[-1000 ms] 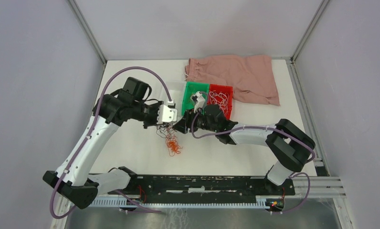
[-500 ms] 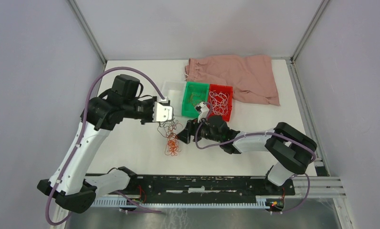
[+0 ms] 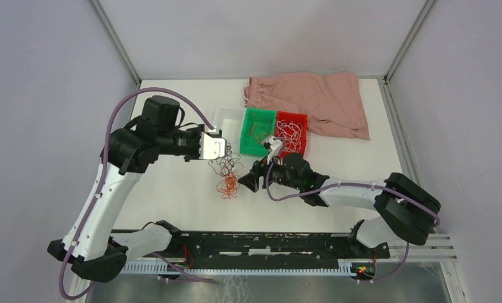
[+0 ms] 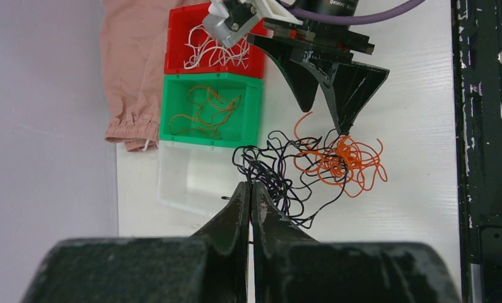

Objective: Untangle the cables
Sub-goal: Untie the cable.

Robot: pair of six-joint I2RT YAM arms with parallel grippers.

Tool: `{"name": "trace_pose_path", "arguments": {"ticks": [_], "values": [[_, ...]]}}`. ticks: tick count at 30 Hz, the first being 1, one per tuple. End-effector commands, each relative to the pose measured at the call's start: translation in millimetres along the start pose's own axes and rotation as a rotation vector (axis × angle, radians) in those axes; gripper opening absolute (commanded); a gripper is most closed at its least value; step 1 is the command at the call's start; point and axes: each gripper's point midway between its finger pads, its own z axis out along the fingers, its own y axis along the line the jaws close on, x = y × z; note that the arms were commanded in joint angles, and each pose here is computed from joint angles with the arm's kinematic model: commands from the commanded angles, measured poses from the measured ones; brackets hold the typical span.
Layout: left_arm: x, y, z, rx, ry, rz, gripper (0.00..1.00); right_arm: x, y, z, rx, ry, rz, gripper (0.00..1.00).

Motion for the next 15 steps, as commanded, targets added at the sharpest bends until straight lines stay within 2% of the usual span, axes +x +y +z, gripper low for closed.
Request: {"name": "trace_pose_path", "arguments": {"ticks": [1,6,15], "values": [[-16.2,11.4,-10.3,-0.057,-0.045,0.05,0.03,-24.0,9.7,-15.1,-0.001,-0.046,-0.14,0.75],[-11.0,-1.5,-5.7,-0.026,-0.054,0.034,0.03,-52.0,21.5,-31.7,0.007,-0.094,-0.194,0.75],[2.6,-18.1,6.7,0.013,-0.055,0.013,0.03,-89.7,61.0,-38.9,-0.115,-0.152,-0.229,0.74]]}}
